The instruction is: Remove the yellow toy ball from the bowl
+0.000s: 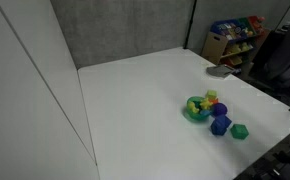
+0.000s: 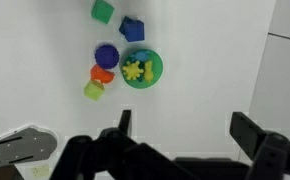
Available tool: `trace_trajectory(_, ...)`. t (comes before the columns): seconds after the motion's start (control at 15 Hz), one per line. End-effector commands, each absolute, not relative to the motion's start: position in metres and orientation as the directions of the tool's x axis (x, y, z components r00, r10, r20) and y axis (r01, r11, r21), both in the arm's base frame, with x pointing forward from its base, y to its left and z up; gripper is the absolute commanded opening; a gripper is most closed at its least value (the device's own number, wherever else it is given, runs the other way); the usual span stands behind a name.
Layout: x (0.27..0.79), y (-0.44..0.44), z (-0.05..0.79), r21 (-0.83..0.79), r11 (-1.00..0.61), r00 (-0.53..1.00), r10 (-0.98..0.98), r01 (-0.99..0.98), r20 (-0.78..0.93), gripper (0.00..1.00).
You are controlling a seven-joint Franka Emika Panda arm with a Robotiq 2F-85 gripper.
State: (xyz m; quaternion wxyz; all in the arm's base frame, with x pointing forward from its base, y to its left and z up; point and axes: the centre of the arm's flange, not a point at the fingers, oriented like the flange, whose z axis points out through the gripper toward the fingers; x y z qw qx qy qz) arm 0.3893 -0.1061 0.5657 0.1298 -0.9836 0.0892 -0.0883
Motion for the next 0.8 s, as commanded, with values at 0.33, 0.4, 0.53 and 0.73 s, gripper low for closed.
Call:
trace_trajectory(0.33, 0.397, -0.102, 0.566, -0.246, -0.954, 0.966, -0.213, -0.172, 0.148, 1.00)
trace_trajectory(0.4, 0.400, -0.099, 0.566, -0.231, -0.957, 0.966, -0.215, -0.178, 0.146, 1.00)
trace_trajectory(0.53, 0.410, -0.088, 0.566, -0.195, -0.961, 0.963, -0.226, -0.196, 0.146, 1.00)
trace_trajectory(0.73, 0.425, -0.068, 0.559, -0.124, -0.966, 0.958, -0.243, -0.226, 0.153, 1.00)
